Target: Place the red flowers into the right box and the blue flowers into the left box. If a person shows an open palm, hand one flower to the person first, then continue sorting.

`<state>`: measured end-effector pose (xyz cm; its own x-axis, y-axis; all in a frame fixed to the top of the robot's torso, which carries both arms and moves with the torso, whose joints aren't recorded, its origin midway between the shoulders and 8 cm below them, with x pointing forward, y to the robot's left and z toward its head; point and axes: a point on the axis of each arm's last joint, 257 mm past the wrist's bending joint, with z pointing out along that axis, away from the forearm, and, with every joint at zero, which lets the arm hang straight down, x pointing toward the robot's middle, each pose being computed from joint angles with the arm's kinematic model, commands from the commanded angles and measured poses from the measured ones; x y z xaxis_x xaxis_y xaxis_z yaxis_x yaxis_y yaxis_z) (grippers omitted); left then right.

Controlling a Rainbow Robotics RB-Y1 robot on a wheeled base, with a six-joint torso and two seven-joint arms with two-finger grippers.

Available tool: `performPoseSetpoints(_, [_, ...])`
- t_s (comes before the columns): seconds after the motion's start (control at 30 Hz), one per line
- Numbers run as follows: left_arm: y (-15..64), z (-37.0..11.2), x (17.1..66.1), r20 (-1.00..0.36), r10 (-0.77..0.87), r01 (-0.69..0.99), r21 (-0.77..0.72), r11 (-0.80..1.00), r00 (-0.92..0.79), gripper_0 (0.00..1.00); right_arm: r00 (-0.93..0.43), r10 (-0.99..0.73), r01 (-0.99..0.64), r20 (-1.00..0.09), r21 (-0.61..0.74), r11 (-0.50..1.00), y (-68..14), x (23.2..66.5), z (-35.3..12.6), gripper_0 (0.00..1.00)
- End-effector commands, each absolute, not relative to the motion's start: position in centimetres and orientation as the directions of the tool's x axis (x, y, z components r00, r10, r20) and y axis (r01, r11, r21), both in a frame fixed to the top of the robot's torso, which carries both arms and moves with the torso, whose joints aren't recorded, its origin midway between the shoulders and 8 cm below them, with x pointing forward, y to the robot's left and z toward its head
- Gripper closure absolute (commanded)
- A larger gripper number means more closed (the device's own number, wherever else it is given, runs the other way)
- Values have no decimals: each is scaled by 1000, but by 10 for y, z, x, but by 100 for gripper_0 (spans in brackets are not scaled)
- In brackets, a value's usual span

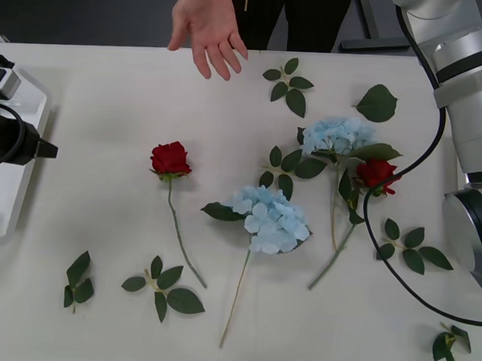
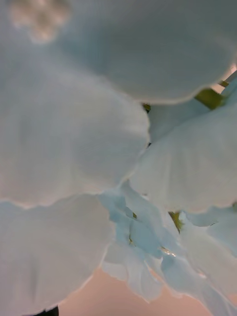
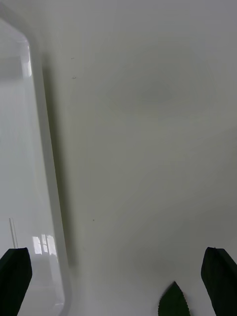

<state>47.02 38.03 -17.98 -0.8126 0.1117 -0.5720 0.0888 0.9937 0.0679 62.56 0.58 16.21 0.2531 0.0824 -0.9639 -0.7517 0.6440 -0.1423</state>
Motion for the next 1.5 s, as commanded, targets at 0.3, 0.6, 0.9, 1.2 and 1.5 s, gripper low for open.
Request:
performPoseSetpoints(0.3, [394,-155,475,-605,144,91,118,989,-783,0,393,52,-707,-918,-265,655,1,612,218,100])
performPoseSetpoints(0.6, [394,-155,475,-605,144,91,118,989,-783,0,393,53,-708,-918,-265,654,2,612,218,100])
performPoseSetpoints(0.9, [394,-155,475,-605,144,91,118,989,-783,0,389,69,-715,-919,-254,651,2,610,220,100])
performPoseSetpoints(1.2, [394,-155,475,-605,144,91,118,989,-783,0,391,101,-716,-915,-233,659,0,609,227,37])
performPoseSetpoints(1.5, [394,-155,475,-605,144,91,118,989,-783,0,375,150,-740,-915,-198,642,3,604,231,14])
